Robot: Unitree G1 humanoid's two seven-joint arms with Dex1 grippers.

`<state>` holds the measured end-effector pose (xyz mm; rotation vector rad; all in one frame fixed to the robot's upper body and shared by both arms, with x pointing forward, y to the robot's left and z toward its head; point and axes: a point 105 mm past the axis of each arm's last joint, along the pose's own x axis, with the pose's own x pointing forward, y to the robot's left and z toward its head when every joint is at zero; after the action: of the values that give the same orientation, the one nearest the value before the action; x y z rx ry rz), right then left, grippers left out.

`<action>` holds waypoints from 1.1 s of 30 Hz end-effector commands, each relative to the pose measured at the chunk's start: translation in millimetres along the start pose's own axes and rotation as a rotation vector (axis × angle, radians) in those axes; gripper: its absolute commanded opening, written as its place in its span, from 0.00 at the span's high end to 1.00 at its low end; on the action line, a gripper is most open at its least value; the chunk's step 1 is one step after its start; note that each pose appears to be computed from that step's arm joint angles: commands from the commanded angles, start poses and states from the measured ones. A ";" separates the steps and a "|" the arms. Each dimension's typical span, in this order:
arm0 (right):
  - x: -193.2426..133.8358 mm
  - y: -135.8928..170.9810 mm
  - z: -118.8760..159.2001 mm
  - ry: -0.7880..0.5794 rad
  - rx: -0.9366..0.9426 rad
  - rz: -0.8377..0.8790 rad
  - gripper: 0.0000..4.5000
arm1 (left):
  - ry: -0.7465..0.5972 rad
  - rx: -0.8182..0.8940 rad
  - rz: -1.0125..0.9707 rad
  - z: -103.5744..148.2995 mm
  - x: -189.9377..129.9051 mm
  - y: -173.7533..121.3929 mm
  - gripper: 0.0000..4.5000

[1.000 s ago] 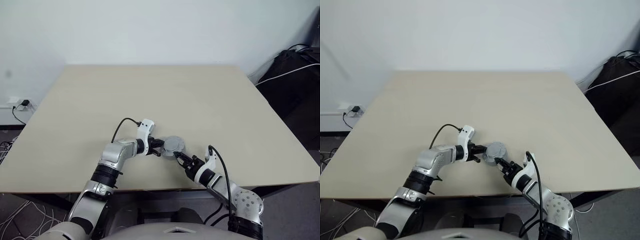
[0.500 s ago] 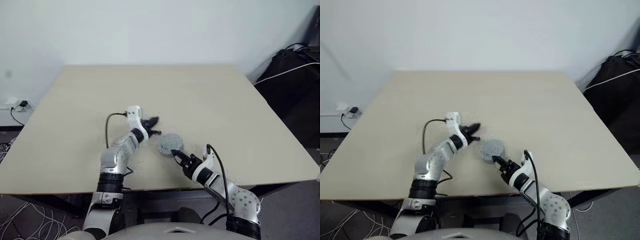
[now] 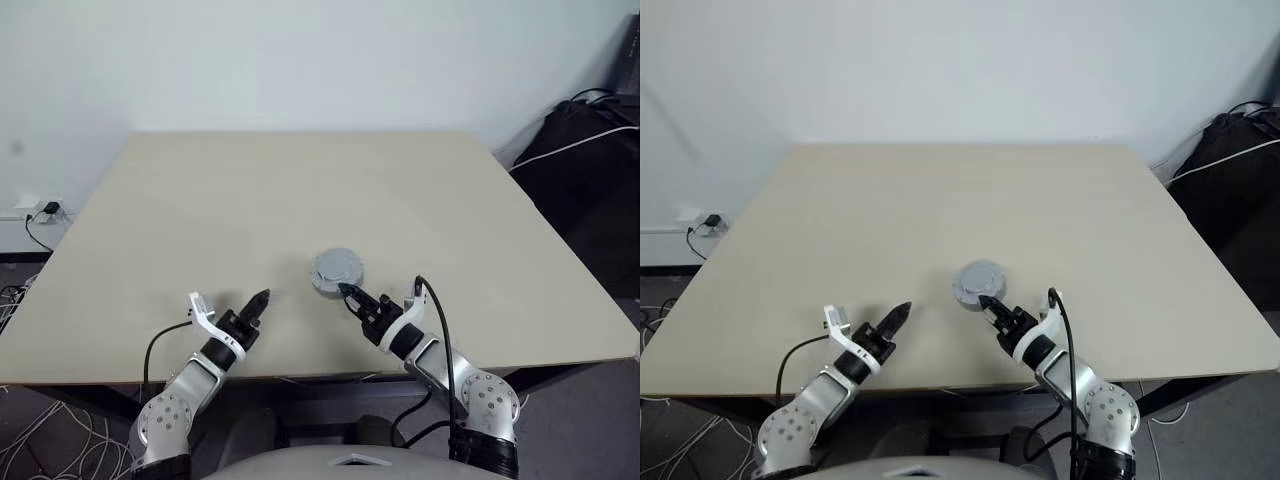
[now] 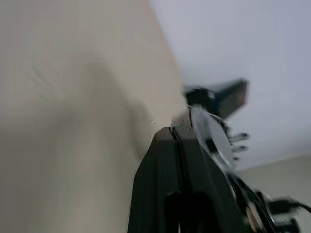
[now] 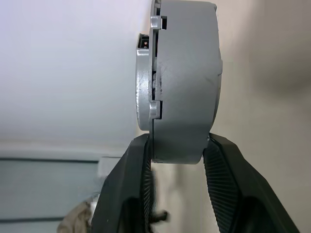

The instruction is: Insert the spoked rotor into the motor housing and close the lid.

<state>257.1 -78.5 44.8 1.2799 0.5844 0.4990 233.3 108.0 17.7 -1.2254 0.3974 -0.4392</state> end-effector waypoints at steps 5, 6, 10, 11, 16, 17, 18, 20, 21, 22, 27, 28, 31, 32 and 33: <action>11.1 42.3 -4.9 0.037 -0.034 0.160 0.71 | -0.059 -0.197 -0.231 -14.4 14.8 -41.5 0.36; 11.4 42.4 -5.3 0.040 -0.036 0.159 0.71 | -0.061 -0.202 -0.237 -14.4 15.3 -42.3 0.29; 11.2 43.2 -6.6 0.052 -0.042 0.159 0.71 | -0.063 -0.221 -0.263 -15.2 15.9 -47.1 0.00; 11.1 43.0 -7.6 0.058 -0.042 0.158 0.71 | -0.062 -0.225 -0.266 -15.8 16.0 -47.9 0.00; 10.9 44.5 -11.7 0.081 -0.044 0.164 0.71 | -0.063 -0.245 -0.251 -19.4 17.3 -47.6 0.00; 10.8 45.0 -12.7 0.087 -0.044 0.167 0.71 | -0.065 -0.254 -0.242 -20.2 17.6 -46.7 0.00; 10.6 45.9 -14.4 0.098 -0.044 0.171 0.71 | -0.066 -0.258 -0.242 -20.6 17.8 -46.8 0.00; 9.8 47.9 -18.3 0.123 -0.046 0.180 0.71 | -0.066 -0.264 -0.241 -20.9 18.4 -47.1 0.00; 9.2 48.9 -20.4 0.136 -0.047 0.184 0.71 | -0.066 -0.266 -0.243 -21.0 18.5 -47.5 0.00; 8.8 49.6 -22.0 0.147 -0.049 0.186 0.71 | -0.065 -0.272 -0.245 -21.2 18.9 -47.8 0.00; 6.9 51.1 -26.1 0.180 -0.055 0.188 0.71 | -0.067 -0.279 -0.257 -21.7 21.0 -49.8 0.00; 6.5 51.1 -26.7 0.185 -0.056 0.187 0.71 | -0.071 -0.278 -0.259 -21.1 21.4 -50.1 0.00; 5.1 50.0 -30.0 0.206 -0.056 0.181 0.71 | -0.082 -0.277 -0.273 -19.9 22.9 -52.5 0.00; 4.6 50.0 -31.3 0.214 -0.056 0.181 0.71 | -0.085 -0.279 -0.278 -19.5 23.7 -53.3 0.00; 4.3 50.1 -32.1 0.219 -0.056 0.182 0.71 | -0.087 -0.280 -0.281 -19.4 24.2 -53.8 0.00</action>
<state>238.4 -47.2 60.6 1.2223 0.7104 0.7053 230.6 79.5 41.1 -1.4745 0.3079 -0.5235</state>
